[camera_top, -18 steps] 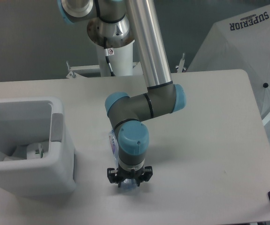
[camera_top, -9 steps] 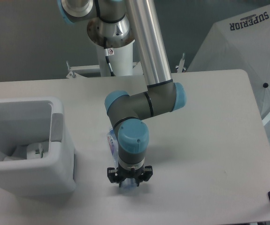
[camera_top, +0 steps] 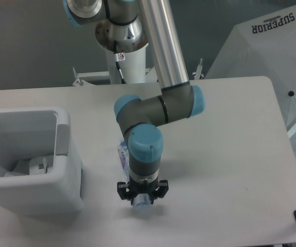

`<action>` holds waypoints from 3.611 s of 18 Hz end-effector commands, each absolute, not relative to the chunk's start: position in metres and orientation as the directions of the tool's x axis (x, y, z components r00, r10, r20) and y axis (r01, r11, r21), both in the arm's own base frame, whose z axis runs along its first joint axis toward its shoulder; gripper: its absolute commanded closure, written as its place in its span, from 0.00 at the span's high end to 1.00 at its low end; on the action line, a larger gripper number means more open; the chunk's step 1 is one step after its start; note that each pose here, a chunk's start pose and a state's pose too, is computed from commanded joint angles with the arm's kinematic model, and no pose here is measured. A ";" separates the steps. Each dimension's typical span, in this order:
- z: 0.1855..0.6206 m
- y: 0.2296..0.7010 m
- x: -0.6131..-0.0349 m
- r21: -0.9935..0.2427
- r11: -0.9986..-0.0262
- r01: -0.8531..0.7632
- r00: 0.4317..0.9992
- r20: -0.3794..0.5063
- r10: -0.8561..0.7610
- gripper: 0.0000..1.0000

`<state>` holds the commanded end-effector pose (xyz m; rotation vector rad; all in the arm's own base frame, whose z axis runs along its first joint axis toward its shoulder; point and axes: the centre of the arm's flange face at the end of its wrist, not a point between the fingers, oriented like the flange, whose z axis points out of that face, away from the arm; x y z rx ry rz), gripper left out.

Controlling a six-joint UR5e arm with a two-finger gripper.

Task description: Place the trash in the trash can

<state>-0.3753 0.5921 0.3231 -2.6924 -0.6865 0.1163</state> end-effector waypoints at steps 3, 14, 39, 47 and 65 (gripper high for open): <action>0.411 0.591 -0.387 -0.496 -0.725 0.478 0.837 0.006 0.547 0.60; 0.614 0.563 -0.353 -0.795 -0.441 0.417 0.773 0.054 0.632 0.61; 0.565 0.651 -0.157 -0.741 -0.610 0.281 0.932 0.060 0.357 0.61; 0.540 0.649 -0.149 -0.707 -0.644 0.292 0.934 0.065 0.352 0.75; 0.561 0.610 -0.257 -0.722 -0.663 0.197 0.921 -0.095 0.378 1.00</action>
